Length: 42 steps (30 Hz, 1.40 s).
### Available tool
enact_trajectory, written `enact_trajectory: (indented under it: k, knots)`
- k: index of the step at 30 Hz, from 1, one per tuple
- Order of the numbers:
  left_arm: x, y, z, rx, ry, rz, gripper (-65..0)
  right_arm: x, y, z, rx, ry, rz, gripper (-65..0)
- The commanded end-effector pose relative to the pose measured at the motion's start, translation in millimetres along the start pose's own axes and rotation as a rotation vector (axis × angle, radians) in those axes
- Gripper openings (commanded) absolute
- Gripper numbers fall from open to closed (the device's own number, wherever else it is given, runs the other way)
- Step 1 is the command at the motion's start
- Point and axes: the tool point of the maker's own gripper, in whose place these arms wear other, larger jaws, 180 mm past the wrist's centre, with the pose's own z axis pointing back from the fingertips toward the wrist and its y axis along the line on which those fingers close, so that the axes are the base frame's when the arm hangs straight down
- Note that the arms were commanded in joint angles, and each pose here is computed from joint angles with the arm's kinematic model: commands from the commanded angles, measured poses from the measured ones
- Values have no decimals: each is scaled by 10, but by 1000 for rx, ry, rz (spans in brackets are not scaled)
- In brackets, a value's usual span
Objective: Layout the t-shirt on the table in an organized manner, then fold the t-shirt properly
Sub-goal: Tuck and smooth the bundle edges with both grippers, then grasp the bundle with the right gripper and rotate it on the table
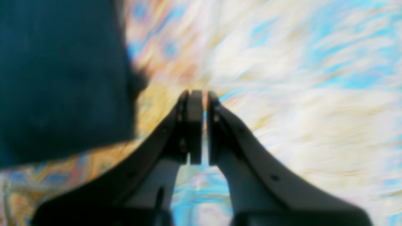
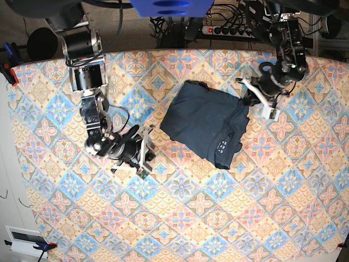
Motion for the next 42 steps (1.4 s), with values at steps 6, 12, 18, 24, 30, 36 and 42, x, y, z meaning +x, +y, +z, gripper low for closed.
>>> enact_trajectory:
  k: [6,12,18,24,30,36,42]
  knots:
    - [28,309,112,21,-31,132,-650,162,-18,6,2,-42,4,-620]
    - [22,260,2,1,-32,180,-650,-201,125,-214,65,44,-82,-620]
    - [25,359,-234,19,-18,327,-650,-254,383,-323,122,87,-27,-620]
    - [233,433,-453,10,-31,397,-650,0,487,-215,113,25,66,-620]
    - [497,464,-717,-19,-36,479,-650,-317,611,75,86,73,122,-620]
    - [726,56,-1092,-124,14,460,-650,-439,765,314,76,57,160,-620]
    - [992,-550,-1388,-230,14,382,-650,-525,649,574,-2,47,108,-620]
